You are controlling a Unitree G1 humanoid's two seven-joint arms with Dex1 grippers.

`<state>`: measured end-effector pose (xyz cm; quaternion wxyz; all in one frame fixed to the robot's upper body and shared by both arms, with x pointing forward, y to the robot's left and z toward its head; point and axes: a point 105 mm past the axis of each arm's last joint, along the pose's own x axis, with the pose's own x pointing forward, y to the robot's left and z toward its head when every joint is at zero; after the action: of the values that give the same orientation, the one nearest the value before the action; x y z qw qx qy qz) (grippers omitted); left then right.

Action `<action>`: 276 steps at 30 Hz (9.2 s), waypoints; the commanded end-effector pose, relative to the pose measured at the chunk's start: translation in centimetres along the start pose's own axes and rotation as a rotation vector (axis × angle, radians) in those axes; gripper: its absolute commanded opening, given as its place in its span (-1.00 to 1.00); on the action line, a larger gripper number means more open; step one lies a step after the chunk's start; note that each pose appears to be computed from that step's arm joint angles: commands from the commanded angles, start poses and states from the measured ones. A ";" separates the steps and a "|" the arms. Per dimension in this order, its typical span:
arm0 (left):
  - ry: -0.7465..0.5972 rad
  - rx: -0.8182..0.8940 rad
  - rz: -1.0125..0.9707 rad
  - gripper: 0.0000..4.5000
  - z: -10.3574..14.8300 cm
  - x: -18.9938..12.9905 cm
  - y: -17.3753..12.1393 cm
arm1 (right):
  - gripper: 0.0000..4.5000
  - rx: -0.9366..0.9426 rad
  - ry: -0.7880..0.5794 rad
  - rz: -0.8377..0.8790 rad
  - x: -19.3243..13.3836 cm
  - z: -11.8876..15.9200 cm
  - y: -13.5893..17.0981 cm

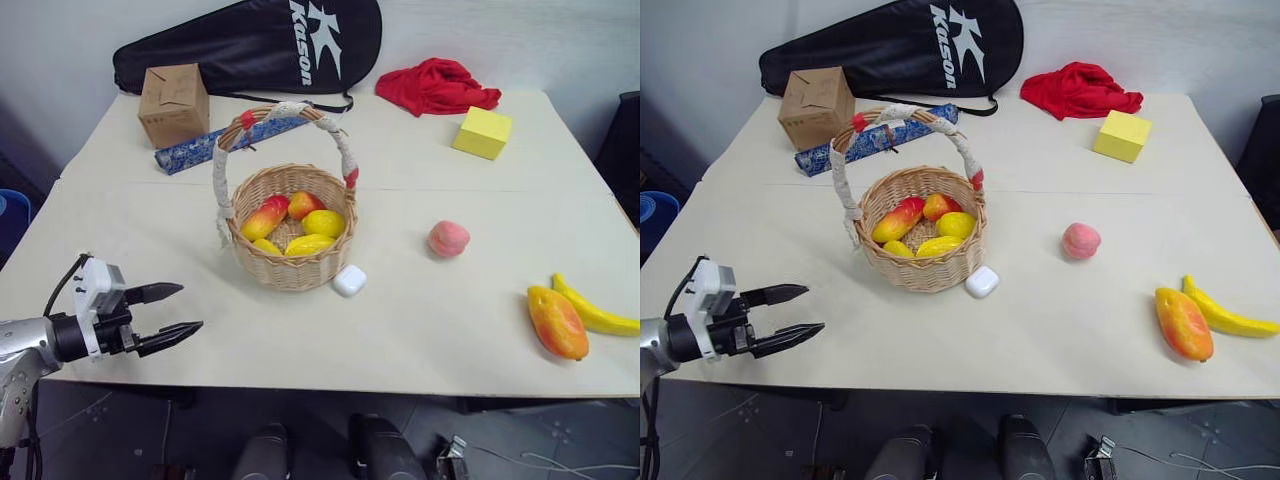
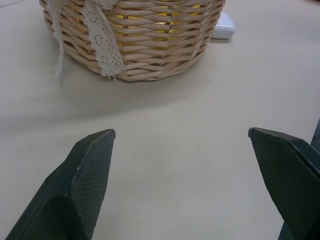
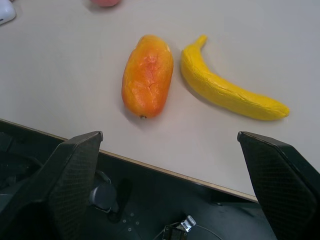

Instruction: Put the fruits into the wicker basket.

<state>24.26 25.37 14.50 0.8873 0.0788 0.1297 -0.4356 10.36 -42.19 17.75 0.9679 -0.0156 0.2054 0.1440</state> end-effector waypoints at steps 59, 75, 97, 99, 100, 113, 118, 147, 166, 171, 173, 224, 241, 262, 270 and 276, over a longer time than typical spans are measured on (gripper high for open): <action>-0.035 0.188 -0.293 1.00 7.1 5.1 -6.6 | 0.98 -0.353 -0.253 0.431 29.2 7.1 27.6; -0.076 0.190 -0.270 1.00 7.6 6.0 -6.4 | 0.55 -0.292 -0.171 0.430 33.9 4.6 27.0; -0.238 0.158 -0.432 1.00 8.6 10.4 -10.2 | 0.24 -0.071 -0.307 -0.675 13.6 11.9 -5.4; -0.243 0.162 -0.435 1.00 8.9 10.5 -10.2 | 0.24 -0.062 -0.279 -0.719 13.1 10.8 -6.4; -0.246 0.168 -0.435 1.00 9.1 10.5 -10.1 | 0.24 -0.047 -0.249 -0.749 12.9 9.6 -6.8; -0.238 0.184 -0.401 1.00 9.5 9.9 -10.2 | 0.24 0.032 -0.007 -0.949 9.9 -0.6 -7.8; -0.238 0.185 -0.391 1.00 9.6 9.8 -10.1 | 0.24 0.109 0.009 -0.994 9.2 -2.2 -8.8; -0.282 0.199 -0.341 1.00 10.1 9.6 -6.3 | 0.98 -0.462 -0.213 0.260 20.1 18.0 11.3; -0.353 0.276 -0.383 1.00 15.5 8.7 -7.8 | 0.98 -0.437 -0.024 0.212 31.1 13.4 9.6; -0.344 0.315 -0.381 1.00 16.3 9.0 -7.6 | 0.98 -0.396 -0.007 0.202 32.0 12.2 9.4; -0.341 0.327 -0.386 1.00 16.5 9.1 -7.7 | 0.91 -0.354 -0.018 0.204 32.4 11.9 9.5; -0.342 0.300 -0.475 1.00 15.6 10.0 -8.7 | 0.98 -0.275 0.001 -0.019 18.3 13.7 4.1; -0.337 0.288 -0.469 1.00 14.7 10.4 -9.1 | 0.98 -0.093 0.244 0.008 15.2 6.6 2.2; -0.327 0.299 -0.374 1.00 15.1 9.3 -7.1 | 0.07 0.052 0.060 0.372 17.8 8.5 8.3; -0.295 0.237 -0.229 1.00 14.3 5.7 -4.5 | 0.07 -0.216 -0.083 0.775 22.0 12.6 21.7; -0.268 0.239 -0.161 1.00 14.5 4.1 -3.5 | 0.07 -0.243 -0.172 0.917 25.7 15.7 29.5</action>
<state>26.55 16.17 25.93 0.8420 0.1043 -0.0192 -0.5290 29.63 -6.34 21.83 0.7980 -0.0183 0.1108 0.5920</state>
